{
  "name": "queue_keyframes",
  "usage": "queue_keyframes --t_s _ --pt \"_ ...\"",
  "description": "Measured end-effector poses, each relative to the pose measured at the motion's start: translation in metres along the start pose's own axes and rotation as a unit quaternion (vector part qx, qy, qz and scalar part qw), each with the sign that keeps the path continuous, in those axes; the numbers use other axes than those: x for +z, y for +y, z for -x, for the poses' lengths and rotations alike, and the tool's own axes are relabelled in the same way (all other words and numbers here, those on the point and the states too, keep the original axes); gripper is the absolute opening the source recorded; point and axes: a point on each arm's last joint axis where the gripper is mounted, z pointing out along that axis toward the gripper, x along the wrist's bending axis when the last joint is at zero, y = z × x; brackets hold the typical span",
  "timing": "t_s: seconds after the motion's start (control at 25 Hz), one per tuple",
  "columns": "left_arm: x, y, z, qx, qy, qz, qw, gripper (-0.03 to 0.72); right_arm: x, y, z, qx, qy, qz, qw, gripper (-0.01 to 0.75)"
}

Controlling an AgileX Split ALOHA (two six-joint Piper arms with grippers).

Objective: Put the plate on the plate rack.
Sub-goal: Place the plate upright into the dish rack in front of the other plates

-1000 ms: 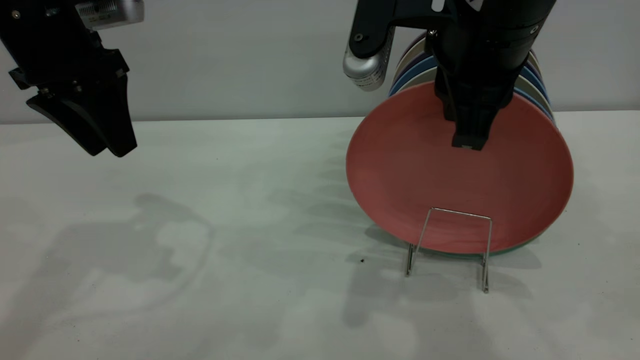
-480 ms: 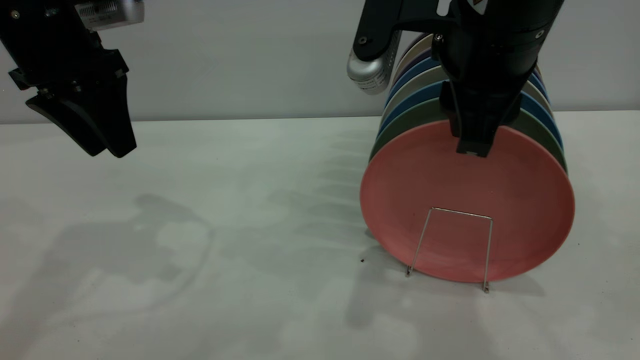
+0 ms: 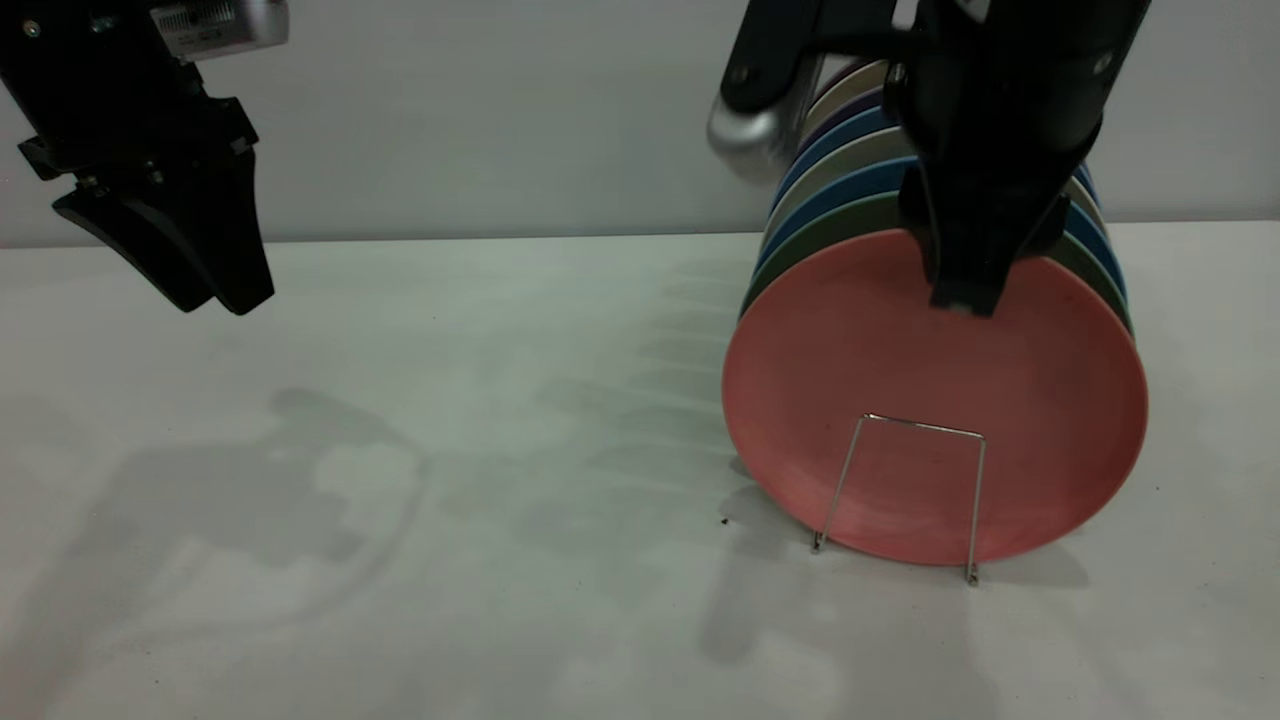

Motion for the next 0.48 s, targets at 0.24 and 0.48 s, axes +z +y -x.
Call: queue_keyframes --t_s 0.24,0.48 --pt "0.000 0.000 0.000 0.000 0.000 0.000 1.000 0.452 -0.030 -0.003 0.011 0.018 -0.022 0.033 0.999 0.321" --pt "-0.031 -0.002 0.008 0.011 0.021 0.051 0.998 0.452 -0.053 -0.011 0.017 0.065 -0.034 0.040 0.997 0.321"
